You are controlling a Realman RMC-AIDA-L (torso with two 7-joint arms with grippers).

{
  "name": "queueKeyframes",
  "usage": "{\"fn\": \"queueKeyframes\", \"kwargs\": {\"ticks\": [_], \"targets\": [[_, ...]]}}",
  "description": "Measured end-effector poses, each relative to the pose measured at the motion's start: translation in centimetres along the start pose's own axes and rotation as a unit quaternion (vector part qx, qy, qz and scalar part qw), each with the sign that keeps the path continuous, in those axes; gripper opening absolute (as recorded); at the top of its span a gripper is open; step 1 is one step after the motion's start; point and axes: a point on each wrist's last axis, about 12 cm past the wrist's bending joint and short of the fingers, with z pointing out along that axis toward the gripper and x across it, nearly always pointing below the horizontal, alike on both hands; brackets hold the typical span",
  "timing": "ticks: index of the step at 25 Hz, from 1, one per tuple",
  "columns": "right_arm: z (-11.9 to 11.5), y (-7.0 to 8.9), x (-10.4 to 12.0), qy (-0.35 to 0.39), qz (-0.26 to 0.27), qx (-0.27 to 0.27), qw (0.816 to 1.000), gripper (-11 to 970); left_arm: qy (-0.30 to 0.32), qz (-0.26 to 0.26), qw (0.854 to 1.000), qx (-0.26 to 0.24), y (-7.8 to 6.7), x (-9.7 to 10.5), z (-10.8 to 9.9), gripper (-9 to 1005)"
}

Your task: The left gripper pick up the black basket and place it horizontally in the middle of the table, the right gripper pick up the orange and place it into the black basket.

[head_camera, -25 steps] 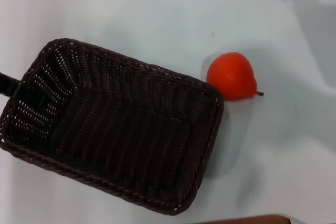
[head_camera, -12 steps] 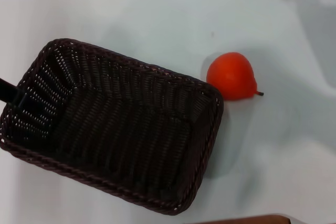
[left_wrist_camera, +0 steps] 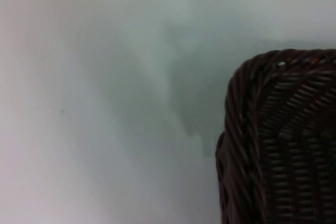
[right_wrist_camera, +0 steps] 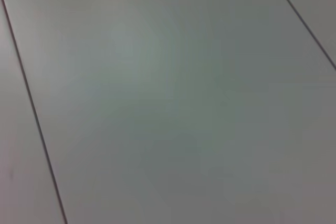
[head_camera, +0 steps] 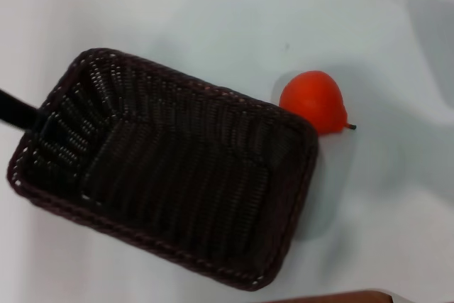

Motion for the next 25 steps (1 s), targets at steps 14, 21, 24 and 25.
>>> {"fn": "queueKeyframes", "kwargs": {"ticks": [14, 21, 24, 25], "targets": [[5.3, 0.4, 1.5, -0.017, -0.043, -0.018, 0.999, 924, -0.066, -0.231, 0.963, 0.120, 1.6, -1.3, 0.1, 191], [6.7, 0.3, 1.9, -0.021, -0.055, -0.017, 0.998, 924, -0.081, -0.275, 0.953, 0.096, 3.6, -0.5, -0.5, 205], [6.8, 0.3, 2.0, -0.020, -0.057, -0.016, 0.998, 924, -0.091, -0.300, 0.946, 0.087, 4.5, 0.3, -0.5, 212], [6.9, 0.3, 2.1, -0.020, -0.058, -0.016, 0.998, 924, -0.092, -0.306, 0.944, 0.086, 4.7, 0.6, -0.4, 214]]}}
